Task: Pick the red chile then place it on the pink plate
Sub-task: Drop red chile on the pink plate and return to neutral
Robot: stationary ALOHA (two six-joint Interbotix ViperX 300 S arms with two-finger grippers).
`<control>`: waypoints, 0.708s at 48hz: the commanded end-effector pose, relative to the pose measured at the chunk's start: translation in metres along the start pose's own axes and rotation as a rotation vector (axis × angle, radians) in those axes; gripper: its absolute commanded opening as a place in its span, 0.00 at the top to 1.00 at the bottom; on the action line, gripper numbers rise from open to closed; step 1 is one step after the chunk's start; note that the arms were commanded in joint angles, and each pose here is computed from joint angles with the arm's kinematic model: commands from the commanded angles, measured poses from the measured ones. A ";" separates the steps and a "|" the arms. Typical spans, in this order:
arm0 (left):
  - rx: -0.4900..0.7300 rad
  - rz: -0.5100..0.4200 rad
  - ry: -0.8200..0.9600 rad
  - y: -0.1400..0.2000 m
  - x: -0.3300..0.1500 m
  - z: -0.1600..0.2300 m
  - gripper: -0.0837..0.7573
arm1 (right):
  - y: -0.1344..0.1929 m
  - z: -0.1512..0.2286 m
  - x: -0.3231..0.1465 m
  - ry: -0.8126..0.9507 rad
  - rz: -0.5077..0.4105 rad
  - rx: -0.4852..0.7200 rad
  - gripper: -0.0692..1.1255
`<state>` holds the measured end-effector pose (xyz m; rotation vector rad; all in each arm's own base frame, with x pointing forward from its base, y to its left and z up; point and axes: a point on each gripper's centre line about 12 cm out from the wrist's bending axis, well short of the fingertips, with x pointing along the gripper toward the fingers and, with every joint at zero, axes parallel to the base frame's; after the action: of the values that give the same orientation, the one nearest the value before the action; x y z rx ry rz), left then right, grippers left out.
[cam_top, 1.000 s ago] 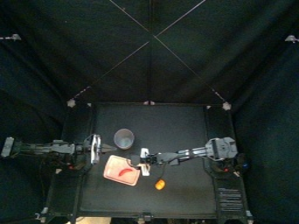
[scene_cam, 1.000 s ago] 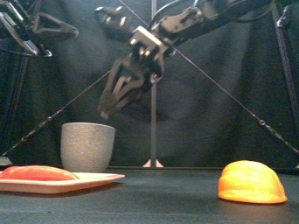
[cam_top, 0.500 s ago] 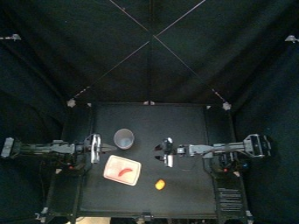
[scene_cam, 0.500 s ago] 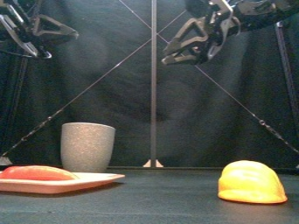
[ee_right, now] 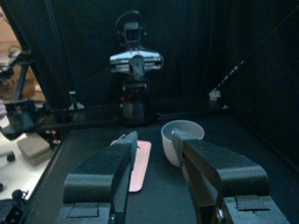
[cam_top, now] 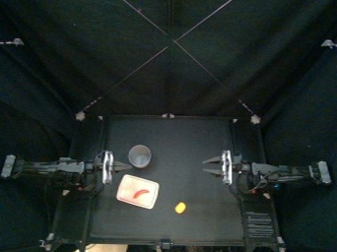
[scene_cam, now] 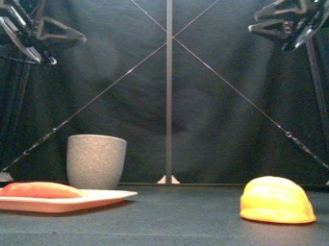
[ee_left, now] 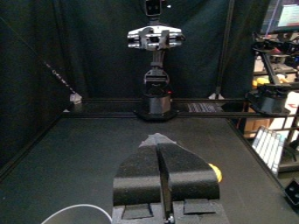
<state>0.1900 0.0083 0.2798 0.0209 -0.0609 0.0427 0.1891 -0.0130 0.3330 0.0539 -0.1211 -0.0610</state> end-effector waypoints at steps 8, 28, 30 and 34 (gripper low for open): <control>0.003 0.001 -0.017 0.000 0.001 0.005 0.94 | -0.001 0.006 -0.011 -0.050 -0.008 0.001 0.29; 0.012 0.002 -0.021 0.001 0.000 0.006 0.94 | -0.008 0.000 -0.008 -0.024 -0.043 0.003 0.29; 0.012 0.005 -0.021 0.001 0.000 0.006 0.94 | -0.008 -0.002 -0.008 -0.021 -0.043 0.003 0.29; 0.013 0.008 -0.023 0.002 0.000 0.006 0.94 | -0.008 -0.005 -0.008 -0.014 -0.043 0.004 0.29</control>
<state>0.1882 0.0088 0.2806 0.0287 -0.0683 0.0455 0.1777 -0.0195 0.3262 0.0613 -0.1366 -0.1011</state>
